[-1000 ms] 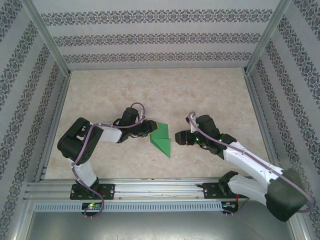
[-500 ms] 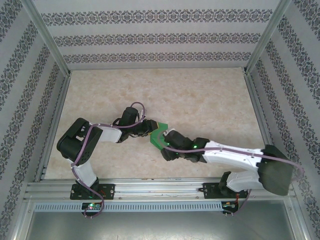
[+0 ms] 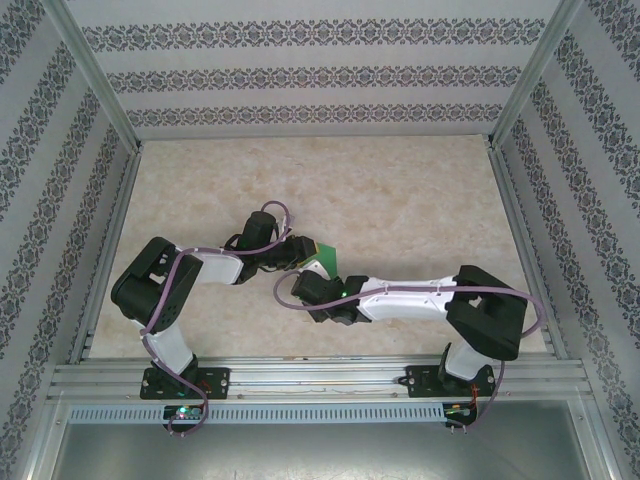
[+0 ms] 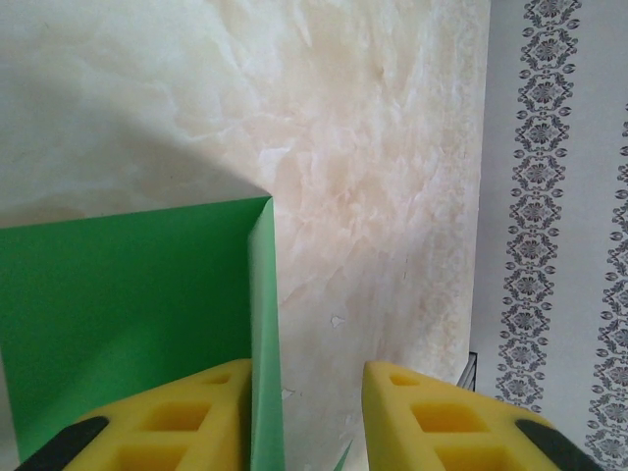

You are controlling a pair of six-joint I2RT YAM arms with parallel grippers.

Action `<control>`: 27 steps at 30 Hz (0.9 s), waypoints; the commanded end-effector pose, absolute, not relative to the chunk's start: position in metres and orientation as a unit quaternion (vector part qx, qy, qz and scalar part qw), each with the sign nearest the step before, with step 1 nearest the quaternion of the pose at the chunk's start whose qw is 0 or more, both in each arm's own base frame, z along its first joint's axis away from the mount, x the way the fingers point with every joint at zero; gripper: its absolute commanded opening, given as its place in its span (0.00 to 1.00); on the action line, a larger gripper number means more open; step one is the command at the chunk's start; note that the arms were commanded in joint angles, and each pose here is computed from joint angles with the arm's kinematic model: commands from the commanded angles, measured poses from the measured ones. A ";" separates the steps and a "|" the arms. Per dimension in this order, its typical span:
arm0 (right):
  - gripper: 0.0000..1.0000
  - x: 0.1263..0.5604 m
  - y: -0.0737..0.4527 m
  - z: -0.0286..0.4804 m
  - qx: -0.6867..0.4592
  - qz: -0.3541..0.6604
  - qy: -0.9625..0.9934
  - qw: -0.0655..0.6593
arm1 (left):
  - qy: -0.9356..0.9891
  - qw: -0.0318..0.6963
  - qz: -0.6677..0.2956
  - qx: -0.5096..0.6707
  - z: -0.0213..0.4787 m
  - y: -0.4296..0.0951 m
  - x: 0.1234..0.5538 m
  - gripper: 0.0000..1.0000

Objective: Fold a paper plane with a square sheet of paper (fold left side to right side)
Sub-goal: Fourth fold the wing at the center of the table.

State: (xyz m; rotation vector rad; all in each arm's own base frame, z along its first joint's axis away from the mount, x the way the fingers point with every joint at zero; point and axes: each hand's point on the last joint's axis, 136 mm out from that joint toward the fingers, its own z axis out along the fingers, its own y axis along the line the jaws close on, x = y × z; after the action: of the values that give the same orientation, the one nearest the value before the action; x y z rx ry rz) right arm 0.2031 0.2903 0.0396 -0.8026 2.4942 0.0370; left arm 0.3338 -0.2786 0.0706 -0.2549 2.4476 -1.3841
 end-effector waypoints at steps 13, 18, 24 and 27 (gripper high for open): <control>0.47 0.217 0.282 0.031 -0.305 -0.052 0.911 0.273 | 0.853 0.165 -0.489 -0.079 0.086 -0.283 0.336 0.33; 0.43 0.217 0.279 0.031 -0.302 -0.055 0.911 0.277 | 0.855 0.165 -0.486 -0.079 0.085 -0.283 0.336 0.33; 0.32 0.217 0.276 0.031 -0.299 -0.061 0.911 0.278 | 0.858 0.166 -0.480 -0.081 0.084 -0.280 0.335 0.33; 0.26 0.218 0.274 0.030 -0.297 -0.066 0.910 0.280 | 0.858 0.169 -0.479 -0.080 0.085 -0.280 0.335 0.33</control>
State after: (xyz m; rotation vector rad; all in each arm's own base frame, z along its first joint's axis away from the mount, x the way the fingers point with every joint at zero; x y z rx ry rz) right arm 0.2168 0.2798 0.0294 -0.8026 2.4559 -0.1249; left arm 0.3317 -0.2767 0.0690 -0.2716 2.4711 -1.3687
